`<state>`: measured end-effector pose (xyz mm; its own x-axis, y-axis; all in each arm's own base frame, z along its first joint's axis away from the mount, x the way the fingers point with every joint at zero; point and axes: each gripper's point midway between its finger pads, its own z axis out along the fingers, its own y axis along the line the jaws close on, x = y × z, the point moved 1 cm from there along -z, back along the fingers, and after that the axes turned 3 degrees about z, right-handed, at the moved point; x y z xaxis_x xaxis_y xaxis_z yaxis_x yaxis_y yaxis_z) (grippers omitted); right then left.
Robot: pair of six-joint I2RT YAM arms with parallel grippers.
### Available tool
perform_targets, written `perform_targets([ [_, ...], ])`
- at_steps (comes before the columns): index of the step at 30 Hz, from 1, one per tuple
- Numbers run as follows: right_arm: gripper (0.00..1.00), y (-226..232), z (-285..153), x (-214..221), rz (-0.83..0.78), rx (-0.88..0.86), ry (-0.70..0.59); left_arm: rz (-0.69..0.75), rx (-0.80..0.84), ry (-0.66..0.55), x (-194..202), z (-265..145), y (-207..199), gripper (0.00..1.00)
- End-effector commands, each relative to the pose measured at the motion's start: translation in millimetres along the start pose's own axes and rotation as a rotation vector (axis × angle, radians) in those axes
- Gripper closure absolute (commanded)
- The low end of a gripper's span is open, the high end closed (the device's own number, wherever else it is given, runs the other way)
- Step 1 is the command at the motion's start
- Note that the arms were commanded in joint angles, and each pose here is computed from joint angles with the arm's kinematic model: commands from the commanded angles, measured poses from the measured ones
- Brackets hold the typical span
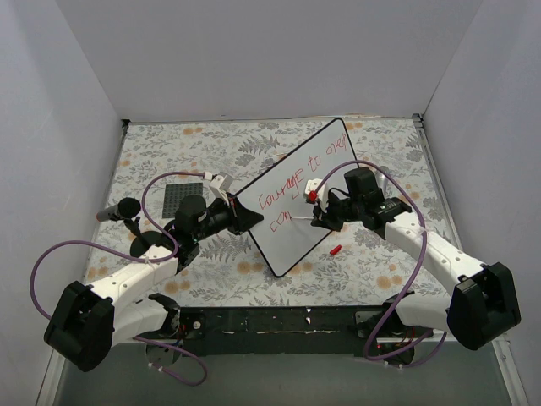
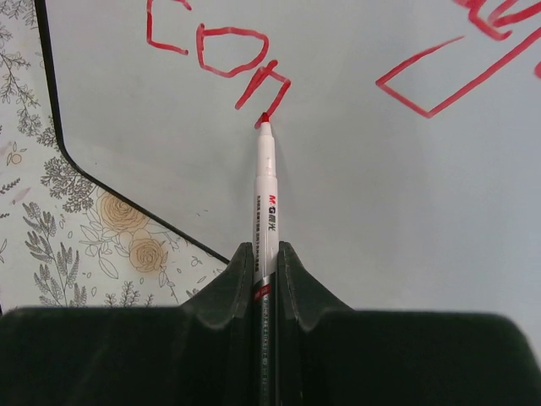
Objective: Write a sentence on the whiteboard
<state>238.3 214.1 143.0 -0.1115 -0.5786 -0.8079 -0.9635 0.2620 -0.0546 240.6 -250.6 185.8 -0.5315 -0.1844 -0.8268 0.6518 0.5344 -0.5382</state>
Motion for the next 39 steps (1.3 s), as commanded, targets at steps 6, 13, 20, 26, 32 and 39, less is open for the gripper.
perform_targets([
  [6, 0.99, -25, -7, -40, -0.038, 0.073, -0.074, 0.057, 0.043, -0.040, -17, 1, -12, 1.00],
  [13, 0.99, -32, -11, -39, -0.029, 0.109, -0.074, 0.058, 0.041, -0.041, -16, 0, -11, 1.00],
  [20, 0.99, -32, -14, -30, -0.027, 0.114, -0.057, 0.063, 0.039, -0.042, -17, -1, -11, 1.00],
  [26, 0.99, -19, -9, -11, -0.016, 0.066, -0.021, 0.063, 0.039, -0.042, -16, -1, -11, 1.00],
  [32, 0.99, -12, -8, 2, -0.015, 0.044, 0.009, 0.061, 0.038, -0.038, -15, -1, -10, 1.00],
  [39, 0.99, -20, -17, -20, -0.032, 0.081, -0.050, 0.059, 0.041, -0.039, -16, 0, -11, 1.00],
])
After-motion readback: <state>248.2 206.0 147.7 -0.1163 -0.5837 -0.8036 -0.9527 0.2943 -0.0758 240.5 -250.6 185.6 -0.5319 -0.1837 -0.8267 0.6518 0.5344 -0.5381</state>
